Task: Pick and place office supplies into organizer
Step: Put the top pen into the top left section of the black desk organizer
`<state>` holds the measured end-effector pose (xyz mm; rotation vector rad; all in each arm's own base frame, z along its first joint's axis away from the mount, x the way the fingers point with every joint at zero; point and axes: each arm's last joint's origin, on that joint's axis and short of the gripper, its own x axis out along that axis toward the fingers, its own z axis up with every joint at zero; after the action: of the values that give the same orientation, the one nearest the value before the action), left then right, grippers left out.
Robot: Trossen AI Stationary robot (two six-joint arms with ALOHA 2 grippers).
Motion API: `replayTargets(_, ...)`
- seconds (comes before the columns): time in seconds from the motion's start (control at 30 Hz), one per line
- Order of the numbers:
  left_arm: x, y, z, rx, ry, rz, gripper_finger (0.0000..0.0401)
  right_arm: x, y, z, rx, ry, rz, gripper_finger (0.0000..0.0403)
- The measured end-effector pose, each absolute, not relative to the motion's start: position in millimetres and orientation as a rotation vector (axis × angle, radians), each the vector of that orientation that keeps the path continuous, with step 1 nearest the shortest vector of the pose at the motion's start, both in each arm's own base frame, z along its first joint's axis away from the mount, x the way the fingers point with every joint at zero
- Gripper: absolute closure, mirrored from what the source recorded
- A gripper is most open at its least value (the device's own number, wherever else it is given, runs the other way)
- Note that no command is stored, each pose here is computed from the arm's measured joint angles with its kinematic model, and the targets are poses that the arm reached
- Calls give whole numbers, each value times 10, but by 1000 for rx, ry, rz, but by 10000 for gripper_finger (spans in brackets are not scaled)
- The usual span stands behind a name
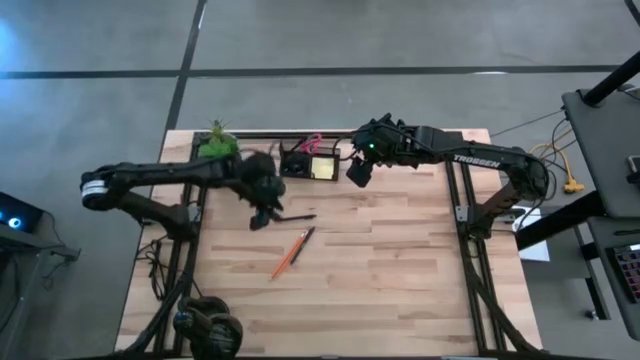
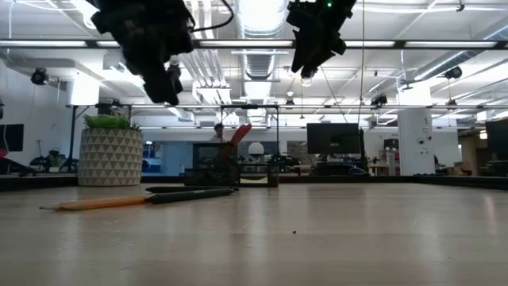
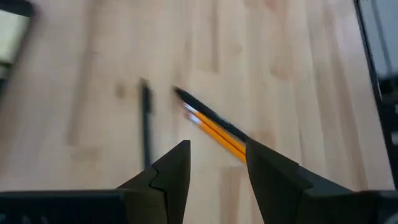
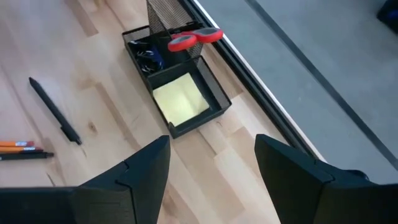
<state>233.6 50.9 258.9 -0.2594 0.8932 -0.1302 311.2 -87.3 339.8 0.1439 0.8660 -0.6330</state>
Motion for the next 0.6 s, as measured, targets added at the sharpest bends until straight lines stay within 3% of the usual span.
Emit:
replayTargets(0.17, 2397, 178, 2480, -136, 956, -201, 263, 3087, -864, 3378, 143, 902, -627, 172)
replayTargets(0.3, 2451, 27, 2235, -39, 1024, -138, 263, 3057, -853, 3347, 139, 946, -627, 172)
replayTargets(0.6, 2737, 220, 1778, -78, 1037, 37, 263, 3039, -838, 3178, 135, 1002, -626, 172)
